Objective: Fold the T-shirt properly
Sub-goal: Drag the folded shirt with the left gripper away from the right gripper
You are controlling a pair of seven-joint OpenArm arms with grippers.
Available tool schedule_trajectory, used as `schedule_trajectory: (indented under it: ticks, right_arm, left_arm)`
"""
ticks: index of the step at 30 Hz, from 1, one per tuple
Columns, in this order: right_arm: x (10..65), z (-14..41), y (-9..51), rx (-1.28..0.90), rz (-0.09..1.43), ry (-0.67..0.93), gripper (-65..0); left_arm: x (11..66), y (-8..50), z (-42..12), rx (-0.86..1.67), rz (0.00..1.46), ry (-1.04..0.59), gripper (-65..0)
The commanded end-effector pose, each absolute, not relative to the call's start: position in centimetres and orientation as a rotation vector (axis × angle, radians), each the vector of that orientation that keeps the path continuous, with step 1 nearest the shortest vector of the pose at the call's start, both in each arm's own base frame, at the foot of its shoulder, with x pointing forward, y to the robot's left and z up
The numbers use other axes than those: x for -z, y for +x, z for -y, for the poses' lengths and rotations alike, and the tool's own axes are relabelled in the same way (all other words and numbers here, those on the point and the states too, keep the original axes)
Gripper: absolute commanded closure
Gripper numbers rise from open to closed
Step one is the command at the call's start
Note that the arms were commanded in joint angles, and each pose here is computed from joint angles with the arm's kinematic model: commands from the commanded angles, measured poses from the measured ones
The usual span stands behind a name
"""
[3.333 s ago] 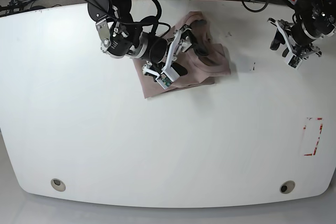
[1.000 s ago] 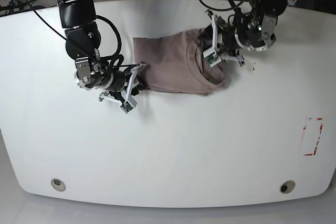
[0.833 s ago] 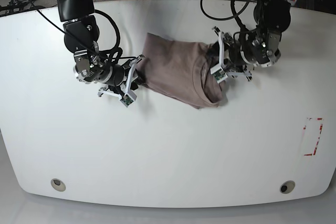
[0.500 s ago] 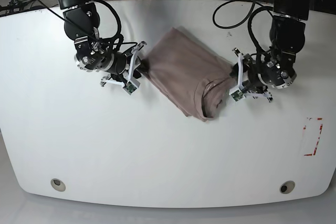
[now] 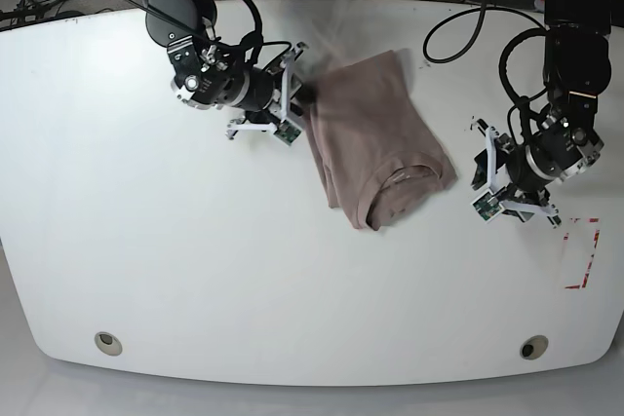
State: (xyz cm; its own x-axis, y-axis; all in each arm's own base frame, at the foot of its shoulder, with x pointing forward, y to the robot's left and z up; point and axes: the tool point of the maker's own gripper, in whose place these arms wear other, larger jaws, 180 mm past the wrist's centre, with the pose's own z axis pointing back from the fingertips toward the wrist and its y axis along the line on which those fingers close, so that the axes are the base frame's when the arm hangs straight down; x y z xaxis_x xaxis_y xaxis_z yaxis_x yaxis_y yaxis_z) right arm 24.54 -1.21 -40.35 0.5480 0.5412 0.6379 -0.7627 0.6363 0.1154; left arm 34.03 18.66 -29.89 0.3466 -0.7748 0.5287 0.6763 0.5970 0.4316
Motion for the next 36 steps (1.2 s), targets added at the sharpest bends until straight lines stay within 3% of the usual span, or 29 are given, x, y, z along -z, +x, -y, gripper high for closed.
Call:
schedule_trajectory:
  ticks: [1, 12, 20, 28, 36]
  right_arm:
    - [38.7, -0.9, 24.5, -0.844, 0.648, 0.446, -14.6]
    - [37.8, -4.4, 22.8, -0.929, 0.651, 0.512, -14.6]
    - [36.6, -0.7, 25.6, -0.82, 0.718, 0.446, -14.6]
    - [36.5, 3.0, 27.3, -0.757, 0.736, 0.371, -14.6]
    - [36.1, 5.2, 28.4, -0.697, 0.756, 0.331, -14.6]
  left_arm:
    - [28.4, 34.1, -18.5, 0.935, 0.822, 0.159, -23.5]
    - [30.5, 31.8, -16.2, 0.746, 0.778, 0.067, -24.6]
    - [31.4, 31.5, -10.6, 0.638, 0.804, -0.092, -48.3]
    - [31.9, 31.7, -5.0, 0.41, 0.834, -0.25, -49.2]
    - [36.5, 30.8, -3.0, 0.216, 0.768, -0.308, -49.2]
